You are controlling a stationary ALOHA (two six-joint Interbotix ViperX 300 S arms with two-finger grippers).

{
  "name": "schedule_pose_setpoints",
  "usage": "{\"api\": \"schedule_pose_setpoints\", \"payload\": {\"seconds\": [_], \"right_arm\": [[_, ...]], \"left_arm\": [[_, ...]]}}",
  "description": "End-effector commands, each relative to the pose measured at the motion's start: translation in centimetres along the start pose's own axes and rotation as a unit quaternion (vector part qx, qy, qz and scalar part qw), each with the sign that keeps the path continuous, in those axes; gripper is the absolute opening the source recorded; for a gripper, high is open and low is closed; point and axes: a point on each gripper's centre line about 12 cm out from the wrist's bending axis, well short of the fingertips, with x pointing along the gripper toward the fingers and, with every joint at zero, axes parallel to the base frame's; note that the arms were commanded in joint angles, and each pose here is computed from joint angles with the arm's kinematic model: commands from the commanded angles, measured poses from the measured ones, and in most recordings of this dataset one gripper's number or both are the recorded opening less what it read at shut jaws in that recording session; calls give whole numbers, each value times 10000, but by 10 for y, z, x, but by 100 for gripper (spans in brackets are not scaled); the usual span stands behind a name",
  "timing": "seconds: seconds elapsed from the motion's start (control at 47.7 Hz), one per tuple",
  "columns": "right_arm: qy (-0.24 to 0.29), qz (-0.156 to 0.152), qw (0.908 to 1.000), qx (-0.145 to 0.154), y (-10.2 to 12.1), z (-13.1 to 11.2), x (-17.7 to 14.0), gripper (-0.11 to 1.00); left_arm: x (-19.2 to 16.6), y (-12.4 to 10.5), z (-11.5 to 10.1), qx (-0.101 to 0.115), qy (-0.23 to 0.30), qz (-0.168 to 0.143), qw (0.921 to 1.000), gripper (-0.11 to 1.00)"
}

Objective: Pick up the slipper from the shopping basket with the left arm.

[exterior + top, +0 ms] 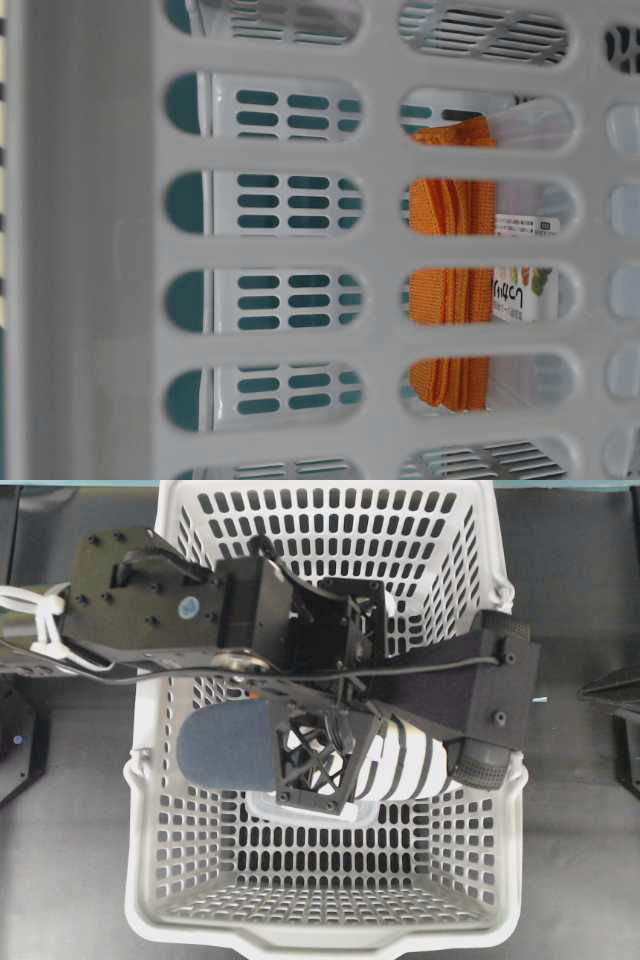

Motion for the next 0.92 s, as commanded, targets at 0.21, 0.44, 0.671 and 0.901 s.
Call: {"api": "schedule_pose_setpoints", "payload": {"seconds": [0.21,0.44,0.671,0.901], "right_arm": [[-115,13,9999,15,1,7,0,-1],[-145,14,9999,15,1,8,-1,-1],[-176,16,9998,15,1,10,-1,-1],[-161,15,9999,23,1,9,-1,-1]], "left_arm": [[-9,-1,-8,1,24,10,10000,5],[-7,-1,-14,6,108,1,9999,5],[-5,-2,-16,31,138,-2,9999,5],[-4,0,-16,25,147,4,9999,5]]}}
